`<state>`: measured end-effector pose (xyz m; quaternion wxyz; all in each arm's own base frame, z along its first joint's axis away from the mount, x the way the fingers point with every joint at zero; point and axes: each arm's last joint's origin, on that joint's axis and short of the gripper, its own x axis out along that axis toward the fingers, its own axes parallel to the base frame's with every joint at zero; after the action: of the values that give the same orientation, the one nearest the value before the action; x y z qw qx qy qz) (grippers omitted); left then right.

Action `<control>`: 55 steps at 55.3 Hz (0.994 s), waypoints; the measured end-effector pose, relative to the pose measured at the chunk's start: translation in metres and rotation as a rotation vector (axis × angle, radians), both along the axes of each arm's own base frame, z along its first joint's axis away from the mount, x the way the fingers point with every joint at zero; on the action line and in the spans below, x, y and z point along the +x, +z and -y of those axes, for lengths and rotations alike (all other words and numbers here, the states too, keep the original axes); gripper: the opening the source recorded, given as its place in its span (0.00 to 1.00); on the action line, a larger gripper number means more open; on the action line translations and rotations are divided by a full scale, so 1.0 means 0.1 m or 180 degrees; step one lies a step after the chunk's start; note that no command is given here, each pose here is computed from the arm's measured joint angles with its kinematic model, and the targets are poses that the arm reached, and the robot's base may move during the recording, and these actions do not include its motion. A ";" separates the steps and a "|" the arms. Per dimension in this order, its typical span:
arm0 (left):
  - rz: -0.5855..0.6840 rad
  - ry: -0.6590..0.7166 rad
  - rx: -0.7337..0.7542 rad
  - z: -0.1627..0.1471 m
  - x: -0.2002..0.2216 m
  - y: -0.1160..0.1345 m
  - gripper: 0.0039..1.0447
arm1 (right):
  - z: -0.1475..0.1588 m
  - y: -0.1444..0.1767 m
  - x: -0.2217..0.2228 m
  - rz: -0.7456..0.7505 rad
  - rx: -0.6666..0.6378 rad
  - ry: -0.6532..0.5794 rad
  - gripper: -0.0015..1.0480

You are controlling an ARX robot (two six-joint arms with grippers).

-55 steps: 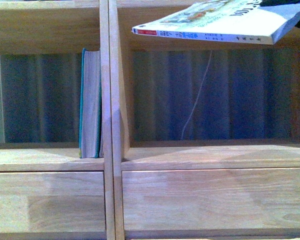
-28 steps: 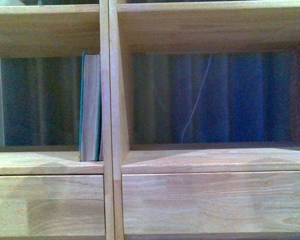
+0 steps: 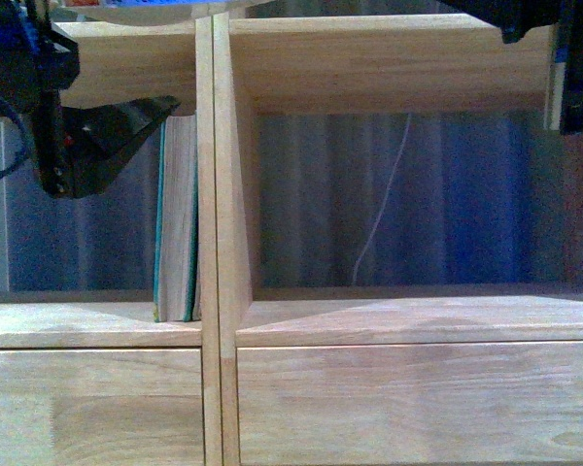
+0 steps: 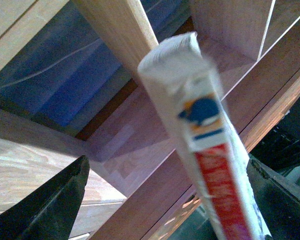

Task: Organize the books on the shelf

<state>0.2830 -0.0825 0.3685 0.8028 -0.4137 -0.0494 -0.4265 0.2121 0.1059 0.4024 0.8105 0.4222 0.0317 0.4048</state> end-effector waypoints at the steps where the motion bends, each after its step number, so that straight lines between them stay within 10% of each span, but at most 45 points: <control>1: -0.0003 -0.0007 0.0004 0.02 0.00 -0.01 0.93 | -0.01 0.01 0.00 0.0003 0.0002 0.0012 0.07; 24: 0.0137 0.0084 0.0084 0.11 0.02 0.02 0.93 | -0.05 0.03 -0.07 0.0040 0.0025 0.0089 0.07; 55: 0.0234 0.0464 0.0068 0.11 0.01 0.04 0.20 | 0.01 -0.07 -0.01 -0.0107 -0.0027 -0.0064 0.07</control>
<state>0.2843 -0.0931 0.3722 0.8337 -0.3845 -0.1043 -0.3824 0.2108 0.1049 0.3953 0.8157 0.4258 0.0428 0.3893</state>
